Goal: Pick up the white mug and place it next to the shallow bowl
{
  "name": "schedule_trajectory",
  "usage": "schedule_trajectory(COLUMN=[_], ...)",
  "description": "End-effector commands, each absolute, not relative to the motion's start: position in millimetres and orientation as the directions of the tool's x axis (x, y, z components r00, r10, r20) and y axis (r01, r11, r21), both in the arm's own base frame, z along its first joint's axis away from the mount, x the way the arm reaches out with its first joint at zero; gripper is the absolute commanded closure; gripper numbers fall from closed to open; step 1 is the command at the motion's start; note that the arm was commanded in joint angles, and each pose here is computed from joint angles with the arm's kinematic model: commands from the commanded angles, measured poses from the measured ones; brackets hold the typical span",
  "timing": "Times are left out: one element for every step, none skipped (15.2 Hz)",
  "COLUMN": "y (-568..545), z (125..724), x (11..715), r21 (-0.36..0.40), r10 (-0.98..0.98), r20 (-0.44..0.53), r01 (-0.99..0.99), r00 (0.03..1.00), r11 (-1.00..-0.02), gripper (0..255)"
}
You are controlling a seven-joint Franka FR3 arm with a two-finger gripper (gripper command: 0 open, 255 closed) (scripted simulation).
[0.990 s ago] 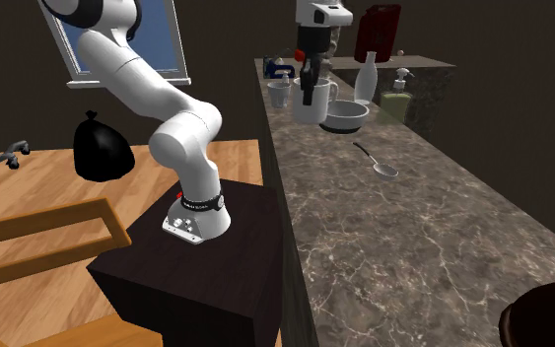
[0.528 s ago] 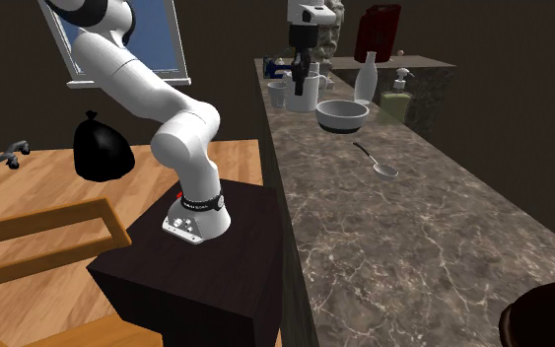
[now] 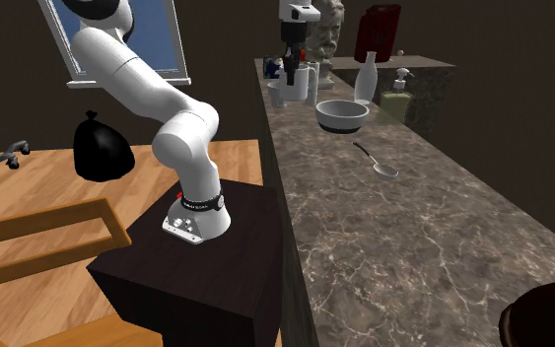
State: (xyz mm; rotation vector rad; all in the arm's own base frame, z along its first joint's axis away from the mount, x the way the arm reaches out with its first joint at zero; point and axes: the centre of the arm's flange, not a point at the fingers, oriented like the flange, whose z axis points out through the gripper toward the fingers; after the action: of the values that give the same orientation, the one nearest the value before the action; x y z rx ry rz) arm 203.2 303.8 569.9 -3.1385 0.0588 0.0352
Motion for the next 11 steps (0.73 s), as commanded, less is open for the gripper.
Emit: schedule_trajectory(y=[327.7,339.7,351.6,363.5,375.5,387.4,399.3,411.3,420.7,420.7,420.7], z=[570.9,570.9,571.0,571.0,571.1,571.1,571.1,571.2,571.2,565.9,560.7], x=[193.8,188.2,182.5,176.9,171.3,165.6,160.0,154.3,149.9,149.9,149.9], r21=[-0.003,-0.003,-0.003,-0.003,-0.003,-0.003,-0.003,-0.003,-0.003,-0.003,-0.003], r10=[-0.039,-0.039,-0.039,-0.039,-0.039,-0.039,-0.039,-0.039,-0.039,-0.039,-0.039], r20=[-0.023,-0.023,-0.023,-0.023,-0.023,-0.023,-0.023,-0.023,-0.023,-0.023,-0.023], r01=[-0.039,-0.039,-0.039,-0.039,-0.039,-0.039,-0.039,-0.039,-0.039,-0.039,-0.039], r00=[0.999,0.999,0.999,0.999,0.999,0.999,0.999,0.999,0.999,0.999,0.999], r11=[-0.999,-0.999,-0.999,-0.999,-0.999,-0.999,-0.999,-0.999,-0.999,-0.999,-0.999], gripper=[255,255,255,255,255,255,255,255,255,255,255])
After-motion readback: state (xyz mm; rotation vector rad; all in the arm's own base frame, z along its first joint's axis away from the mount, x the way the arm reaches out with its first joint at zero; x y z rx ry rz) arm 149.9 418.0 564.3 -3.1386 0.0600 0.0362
